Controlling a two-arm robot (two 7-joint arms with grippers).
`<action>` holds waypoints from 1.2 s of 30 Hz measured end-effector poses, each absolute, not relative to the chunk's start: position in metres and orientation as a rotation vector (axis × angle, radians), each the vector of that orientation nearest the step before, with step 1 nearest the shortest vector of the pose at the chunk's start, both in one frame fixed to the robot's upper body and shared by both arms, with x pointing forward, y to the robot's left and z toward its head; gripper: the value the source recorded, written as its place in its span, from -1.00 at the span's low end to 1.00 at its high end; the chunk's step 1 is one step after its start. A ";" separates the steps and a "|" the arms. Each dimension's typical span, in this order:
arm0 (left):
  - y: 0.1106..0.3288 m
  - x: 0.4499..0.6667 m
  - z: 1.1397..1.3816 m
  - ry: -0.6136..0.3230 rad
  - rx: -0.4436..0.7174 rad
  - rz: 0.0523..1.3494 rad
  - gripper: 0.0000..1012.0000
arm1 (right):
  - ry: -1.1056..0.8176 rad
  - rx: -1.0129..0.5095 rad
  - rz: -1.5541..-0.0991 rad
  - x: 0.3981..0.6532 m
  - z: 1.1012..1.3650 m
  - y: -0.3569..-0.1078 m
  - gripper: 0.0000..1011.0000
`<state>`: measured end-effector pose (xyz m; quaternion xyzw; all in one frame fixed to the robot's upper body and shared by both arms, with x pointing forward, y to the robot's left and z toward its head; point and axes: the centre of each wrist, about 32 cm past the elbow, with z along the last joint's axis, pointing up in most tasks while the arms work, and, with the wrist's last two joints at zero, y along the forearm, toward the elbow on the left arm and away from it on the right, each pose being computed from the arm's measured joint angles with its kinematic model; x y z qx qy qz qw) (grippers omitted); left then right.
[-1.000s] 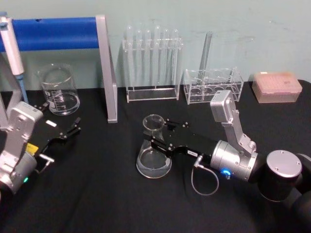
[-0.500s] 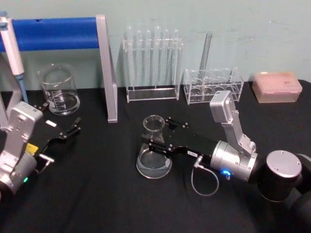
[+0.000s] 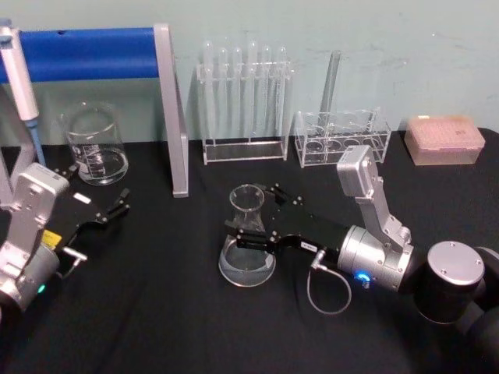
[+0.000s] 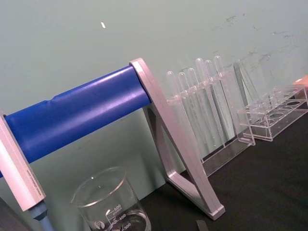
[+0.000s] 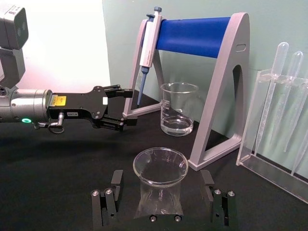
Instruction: Grasp the erlenmeyer flask with one hand, shake it three times, then place it back.
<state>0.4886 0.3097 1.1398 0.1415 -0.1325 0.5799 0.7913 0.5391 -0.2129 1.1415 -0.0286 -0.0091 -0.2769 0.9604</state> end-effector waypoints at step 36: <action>0.310 0.489 1.140 -0.285 0.304 1.248 0.98 | -0.029 -0.089 -0.606 0.496 1.145 -0.249 0.98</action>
